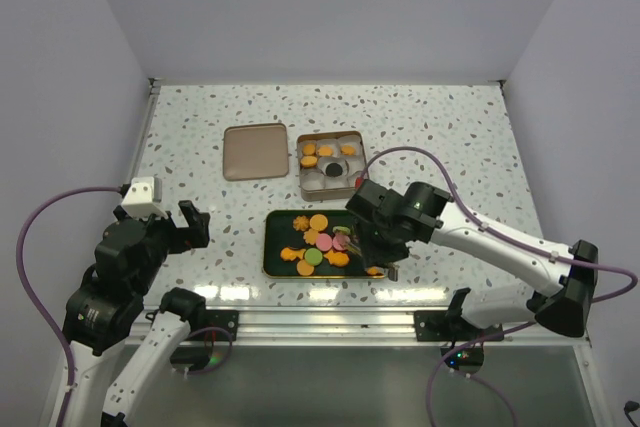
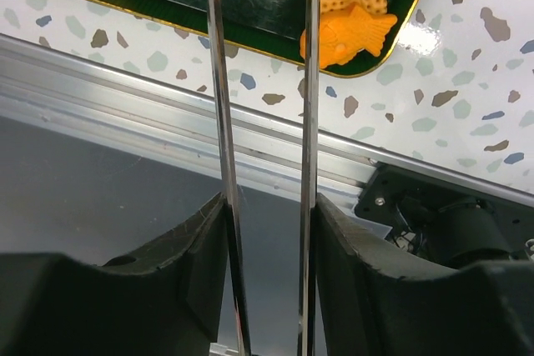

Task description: Pack the cookies

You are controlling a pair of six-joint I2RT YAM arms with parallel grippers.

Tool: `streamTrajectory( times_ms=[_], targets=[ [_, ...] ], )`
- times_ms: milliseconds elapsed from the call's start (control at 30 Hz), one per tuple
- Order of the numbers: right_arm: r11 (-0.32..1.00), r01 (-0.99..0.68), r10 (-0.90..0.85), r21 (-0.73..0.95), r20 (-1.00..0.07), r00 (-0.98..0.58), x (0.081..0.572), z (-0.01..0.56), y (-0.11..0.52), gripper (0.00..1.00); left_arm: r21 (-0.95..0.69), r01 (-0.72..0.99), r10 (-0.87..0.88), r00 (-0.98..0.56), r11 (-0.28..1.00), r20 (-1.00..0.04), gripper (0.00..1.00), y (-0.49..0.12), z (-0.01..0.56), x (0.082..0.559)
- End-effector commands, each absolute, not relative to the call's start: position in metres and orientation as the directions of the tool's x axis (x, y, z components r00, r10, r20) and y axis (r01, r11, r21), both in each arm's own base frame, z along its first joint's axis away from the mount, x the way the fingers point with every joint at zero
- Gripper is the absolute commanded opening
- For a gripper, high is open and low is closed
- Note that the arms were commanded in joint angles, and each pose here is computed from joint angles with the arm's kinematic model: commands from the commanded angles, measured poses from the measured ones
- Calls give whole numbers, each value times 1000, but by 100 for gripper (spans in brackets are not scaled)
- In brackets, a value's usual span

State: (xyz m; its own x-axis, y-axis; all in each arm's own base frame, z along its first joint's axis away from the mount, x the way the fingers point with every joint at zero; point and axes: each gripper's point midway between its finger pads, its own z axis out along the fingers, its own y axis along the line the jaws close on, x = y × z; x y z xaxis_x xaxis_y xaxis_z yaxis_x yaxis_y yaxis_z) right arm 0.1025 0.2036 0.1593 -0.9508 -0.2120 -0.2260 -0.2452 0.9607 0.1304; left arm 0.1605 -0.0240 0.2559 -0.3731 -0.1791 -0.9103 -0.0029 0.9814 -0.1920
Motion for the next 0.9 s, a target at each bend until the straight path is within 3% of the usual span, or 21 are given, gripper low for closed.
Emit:
streamTrajectory(
  times_ms=[0, 867],
  targets=[
    [965, -243, -211, 100, -259, -943, 110, 170, 202, 46, -181, 23, -163, -339, 983, -927, 100, -27, 264, 168],
    [944, -327, -302, 49, -278, -912, 147, 167, 248, 50, -185, 14, -170, -324, 983, -931, 100, -25, 265, 166]
  ],
)
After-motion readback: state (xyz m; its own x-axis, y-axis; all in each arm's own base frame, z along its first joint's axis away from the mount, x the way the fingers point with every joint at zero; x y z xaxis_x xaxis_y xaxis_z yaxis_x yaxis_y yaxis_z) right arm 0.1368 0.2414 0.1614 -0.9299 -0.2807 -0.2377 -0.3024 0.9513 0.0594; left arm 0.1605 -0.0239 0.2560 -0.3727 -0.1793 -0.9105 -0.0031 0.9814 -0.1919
